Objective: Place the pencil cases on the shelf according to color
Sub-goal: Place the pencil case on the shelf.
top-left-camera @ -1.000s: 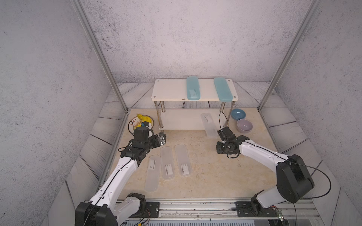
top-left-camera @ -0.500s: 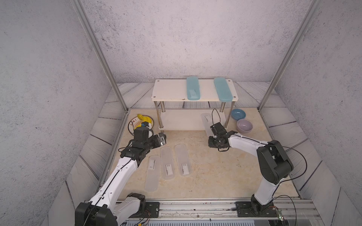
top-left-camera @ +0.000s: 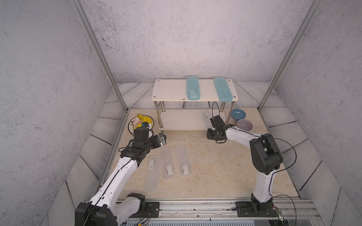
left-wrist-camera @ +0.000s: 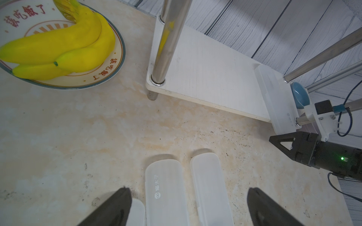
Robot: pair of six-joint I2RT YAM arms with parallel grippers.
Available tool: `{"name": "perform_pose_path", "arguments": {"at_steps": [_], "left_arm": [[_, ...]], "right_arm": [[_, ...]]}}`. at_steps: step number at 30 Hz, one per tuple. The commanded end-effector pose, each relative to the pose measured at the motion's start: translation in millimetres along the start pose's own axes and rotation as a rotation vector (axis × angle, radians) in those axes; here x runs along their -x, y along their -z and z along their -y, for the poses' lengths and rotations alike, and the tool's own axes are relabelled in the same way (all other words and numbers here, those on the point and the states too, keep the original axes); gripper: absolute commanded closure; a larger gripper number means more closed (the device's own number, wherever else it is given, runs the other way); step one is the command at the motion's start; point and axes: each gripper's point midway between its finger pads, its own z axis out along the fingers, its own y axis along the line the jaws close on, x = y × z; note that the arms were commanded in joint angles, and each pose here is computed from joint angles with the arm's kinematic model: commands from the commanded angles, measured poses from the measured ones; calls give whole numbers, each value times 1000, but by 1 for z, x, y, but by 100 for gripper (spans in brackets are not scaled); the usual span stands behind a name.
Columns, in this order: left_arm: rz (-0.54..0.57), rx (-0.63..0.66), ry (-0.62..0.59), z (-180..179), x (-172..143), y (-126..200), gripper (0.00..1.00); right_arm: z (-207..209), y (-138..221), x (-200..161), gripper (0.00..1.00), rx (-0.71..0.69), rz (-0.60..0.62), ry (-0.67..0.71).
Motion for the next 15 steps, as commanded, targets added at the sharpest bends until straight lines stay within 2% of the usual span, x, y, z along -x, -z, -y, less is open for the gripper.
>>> {"name": "perform_pose_path", "arguments": {"at_steps": [1, 6, 15], "left_arm": [[6, 9, -9, -2, 1, 4, 1], [5, 7, -5, -2, 1, 4, 1], [12, 6, -11, -1, 2, 8, 1]], "right_arm": [[-13, 1, 10, 65, 41, 9, 12], [-29, 2, 18, 64, 115, 26, -6], [-37, 7, 17, 60, 152, 5, -17]]}}
